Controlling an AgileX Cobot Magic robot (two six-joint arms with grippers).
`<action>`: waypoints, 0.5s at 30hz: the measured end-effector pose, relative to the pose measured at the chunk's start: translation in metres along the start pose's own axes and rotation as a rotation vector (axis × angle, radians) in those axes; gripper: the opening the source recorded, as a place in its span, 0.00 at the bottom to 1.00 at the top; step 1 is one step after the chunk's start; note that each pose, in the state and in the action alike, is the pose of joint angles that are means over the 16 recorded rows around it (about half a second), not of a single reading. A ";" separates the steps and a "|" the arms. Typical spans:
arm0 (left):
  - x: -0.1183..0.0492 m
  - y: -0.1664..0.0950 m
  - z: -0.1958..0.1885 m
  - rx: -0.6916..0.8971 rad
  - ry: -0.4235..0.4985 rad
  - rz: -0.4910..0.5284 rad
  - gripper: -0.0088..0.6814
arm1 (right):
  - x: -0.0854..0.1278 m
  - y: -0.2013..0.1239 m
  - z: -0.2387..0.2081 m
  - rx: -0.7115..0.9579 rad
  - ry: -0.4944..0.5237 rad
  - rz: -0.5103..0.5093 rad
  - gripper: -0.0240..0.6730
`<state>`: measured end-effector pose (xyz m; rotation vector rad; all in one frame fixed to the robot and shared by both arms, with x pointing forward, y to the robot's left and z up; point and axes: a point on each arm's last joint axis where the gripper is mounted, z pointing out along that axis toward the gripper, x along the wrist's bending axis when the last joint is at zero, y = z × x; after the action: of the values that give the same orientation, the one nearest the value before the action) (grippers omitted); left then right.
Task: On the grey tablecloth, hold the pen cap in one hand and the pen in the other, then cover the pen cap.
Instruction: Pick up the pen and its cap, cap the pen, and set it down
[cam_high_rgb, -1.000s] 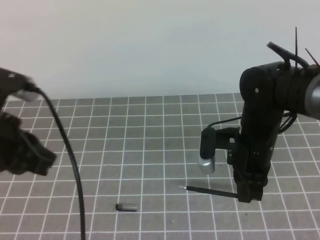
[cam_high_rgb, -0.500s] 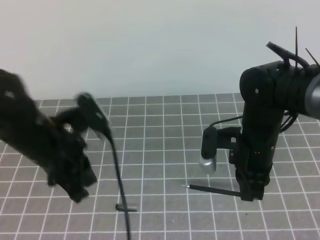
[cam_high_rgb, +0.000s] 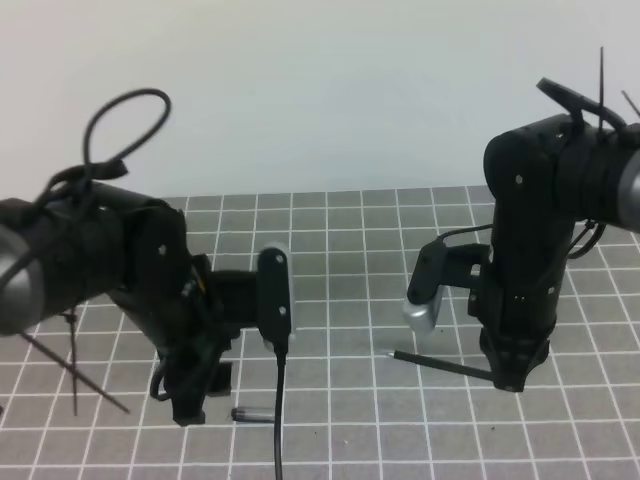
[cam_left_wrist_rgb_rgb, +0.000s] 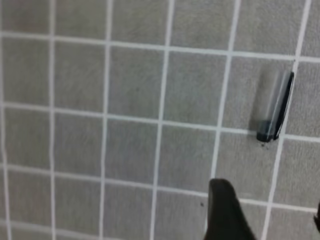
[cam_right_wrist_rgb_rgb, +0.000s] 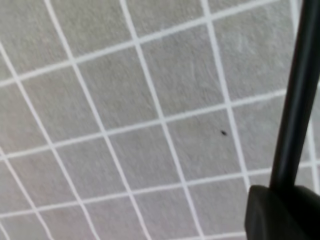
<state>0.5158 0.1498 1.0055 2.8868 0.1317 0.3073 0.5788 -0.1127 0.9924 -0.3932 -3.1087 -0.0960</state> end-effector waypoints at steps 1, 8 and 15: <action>0.000 0.001 0.004 -0.001 -0.001 0.017 0.53 | 0.000 0.000 -0.001 0.002 -0.005 0.002 0.13; 0.000 0.009 0.029 0.007 -0.028 0.109 0.54 | 0.000 -0.003 -0.008 0.011 -0.036 0.000 0.13; -0.002 0.013 0.051 0.026 -0.058 0.154 0.54 | 0.000 -0.004 -0.010 0.010 -0.043 -0.001 0.13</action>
<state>0.5259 0.1261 0.9599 2.9339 -0.0971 0.2506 0.5780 -0.1168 1.0022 -0.3994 -3.1504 -0.0733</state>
